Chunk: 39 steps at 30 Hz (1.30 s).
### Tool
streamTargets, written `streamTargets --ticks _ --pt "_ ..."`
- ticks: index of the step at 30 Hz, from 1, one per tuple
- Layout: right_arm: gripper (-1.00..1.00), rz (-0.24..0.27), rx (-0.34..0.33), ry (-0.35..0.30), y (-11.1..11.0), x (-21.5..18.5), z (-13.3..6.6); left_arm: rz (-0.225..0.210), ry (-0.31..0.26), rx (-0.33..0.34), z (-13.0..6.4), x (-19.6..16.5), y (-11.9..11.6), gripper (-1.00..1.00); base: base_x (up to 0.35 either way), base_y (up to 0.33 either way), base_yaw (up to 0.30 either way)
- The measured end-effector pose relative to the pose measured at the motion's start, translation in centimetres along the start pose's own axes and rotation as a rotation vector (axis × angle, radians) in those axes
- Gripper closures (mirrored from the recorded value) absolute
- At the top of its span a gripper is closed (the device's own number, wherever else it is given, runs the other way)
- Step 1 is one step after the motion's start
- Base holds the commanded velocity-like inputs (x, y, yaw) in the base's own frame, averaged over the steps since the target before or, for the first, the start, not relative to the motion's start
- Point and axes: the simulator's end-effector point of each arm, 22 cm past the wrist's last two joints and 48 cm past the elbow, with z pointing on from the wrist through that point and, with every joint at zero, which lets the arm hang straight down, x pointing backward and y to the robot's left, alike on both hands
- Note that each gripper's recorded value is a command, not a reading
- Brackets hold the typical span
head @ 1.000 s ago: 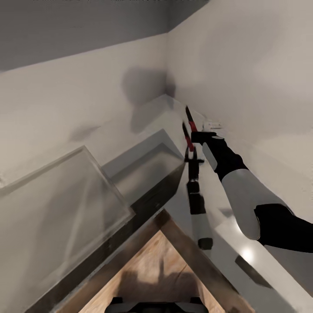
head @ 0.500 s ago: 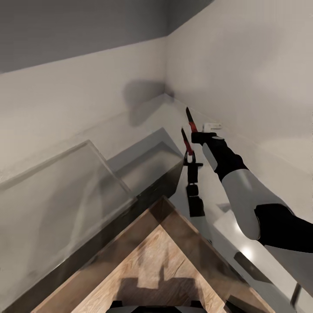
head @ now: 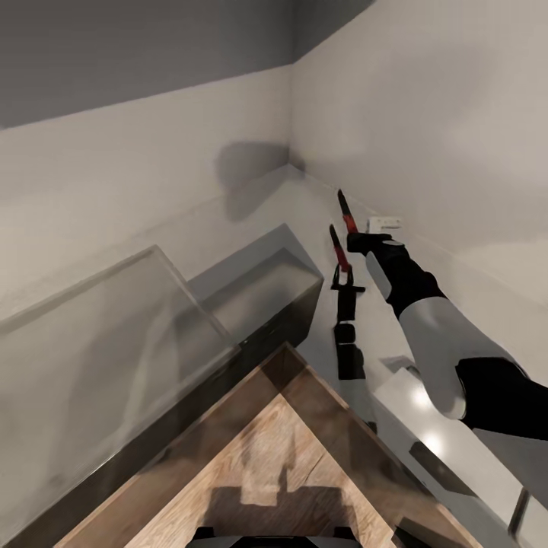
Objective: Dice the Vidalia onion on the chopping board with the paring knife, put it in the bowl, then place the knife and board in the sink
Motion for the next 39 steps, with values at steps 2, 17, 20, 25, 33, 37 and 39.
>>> streamTargets --ticks 2,17,20,25,33,37,39 --pt "1.0 0.001 -0.001 0.004 0.1 0.2 0.0 0.003 -0.02 -0.002 -0.1 -0.2 0.1 -1.0 0.0 0.0 0.0" --pt "1.0 0.012 -0.039 -0.01 2.9 -1.0 -0.8 0.016 -0.09 -0.011 -0.3 -1.4 0.8 -1.0 0.0 0.0 0.0" --pt "1.0 0.013 -0.053 -0.014 4.0 -1.3 -1.1 0.02 -0.104 -0.015 -0.4 -1.5 1.0 -1.0 0.0 0.0 0.036" --pt "1.0 0.014 -0.056 -0.02 4.1 -1.8 -1.4 0.02 -0.111 -0.015 -0.4 -1.7 1.1 -1.0 -0.026 0.0 0.162" --pt "1.0 0.015 -0.058 -0.023 4.2 -2.1 -1.5 0.02 -0.117 -0.015 -0.3 -1.8 1.0 -1.0 -0.257 0.0 0.233" --pt "1.0 0.015 -0.058 -0.024 4.2 -2.1 -1.5 0.021 -0.118 -0.015 -0.3 -1.9 1.1 -1.0 -0.331 0.0 0.257" --pt "1.0 0.015 -0.059 -0.024 4.3 -2.1 -1.5 0.021 -0.118 -0.015 -0.3 -1.9 1.1 -1.0 -0.33 0.008 0.259"
